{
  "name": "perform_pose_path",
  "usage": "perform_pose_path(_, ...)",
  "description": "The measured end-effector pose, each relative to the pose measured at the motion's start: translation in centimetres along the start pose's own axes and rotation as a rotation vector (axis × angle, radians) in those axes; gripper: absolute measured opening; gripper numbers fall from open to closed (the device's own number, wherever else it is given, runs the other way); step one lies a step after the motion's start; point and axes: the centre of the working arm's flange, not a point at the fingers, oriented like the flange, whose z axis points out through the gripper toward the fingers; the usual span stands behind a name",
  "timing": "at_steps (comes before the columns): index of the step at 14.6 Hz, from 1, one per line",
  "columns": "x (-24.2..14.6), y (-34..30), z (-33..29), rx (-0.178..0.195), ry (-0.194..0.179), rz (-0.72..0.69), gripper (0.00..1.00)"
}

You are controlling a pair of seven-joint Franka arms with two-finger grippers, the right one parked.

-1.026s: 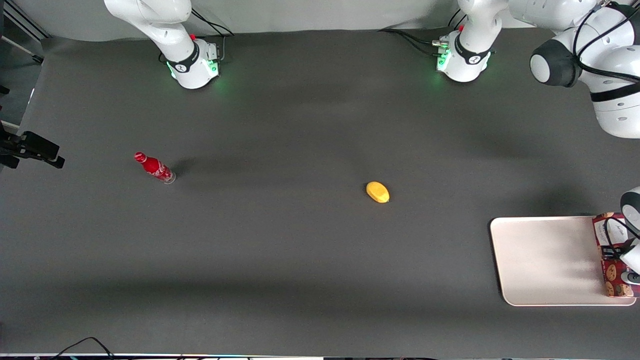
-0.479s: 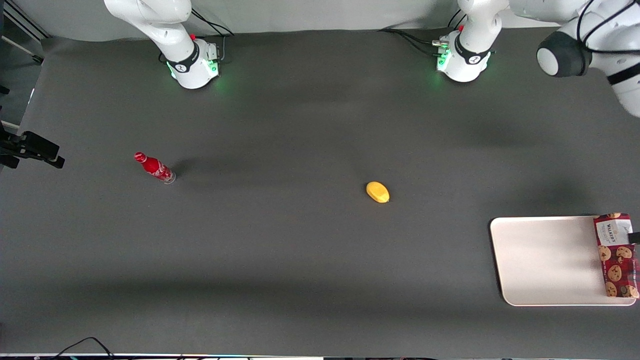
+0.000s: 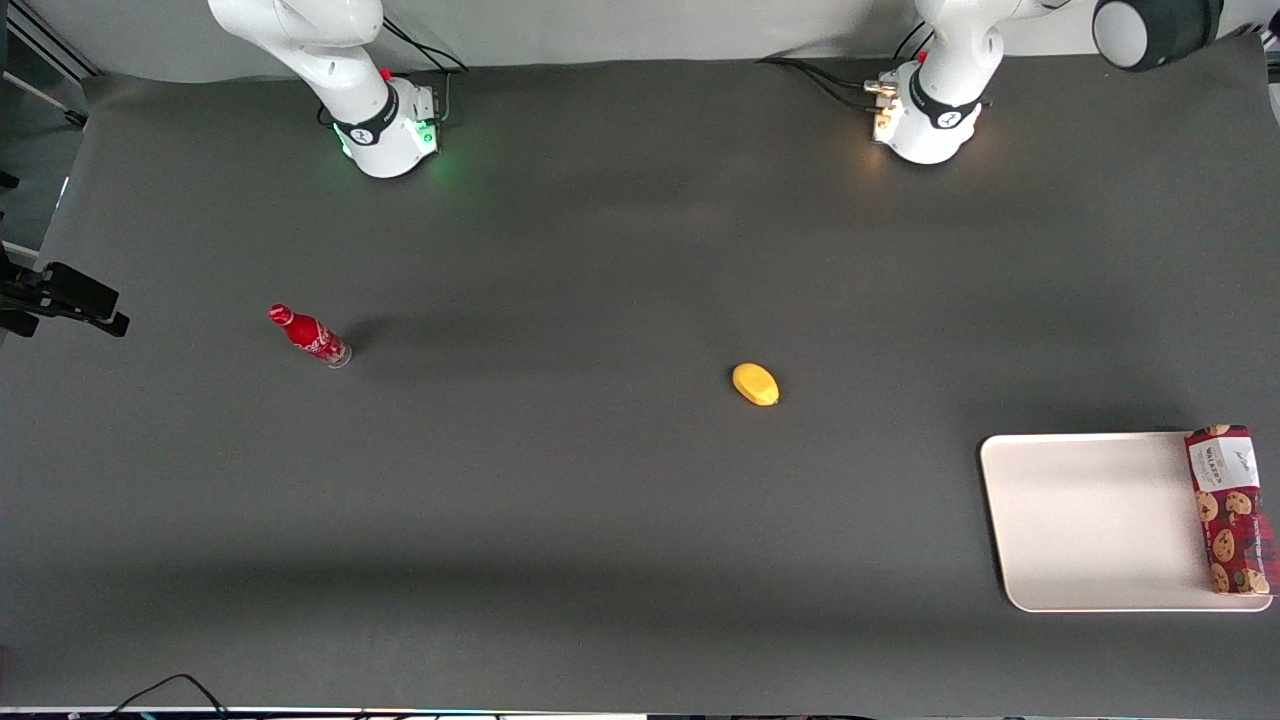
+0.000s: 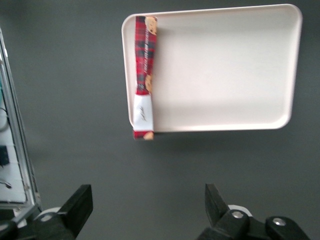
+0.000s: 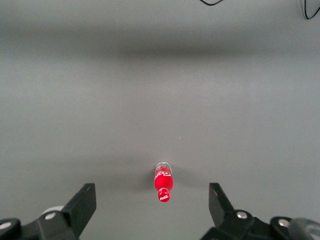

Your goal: Place red cookie box on tray

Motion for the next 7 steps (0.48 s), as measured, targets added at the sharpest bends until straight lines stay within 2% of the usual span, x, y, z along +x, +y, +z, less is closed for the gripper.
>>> perform_pose_path(4, -4.9, 3.8, -7.6, -0.089, -0.052, -0.101, 1.0)
perform_pose_path(7, -8.3, 7.8, -12.7, -0.115, -0.058, -0.121, 1.0)
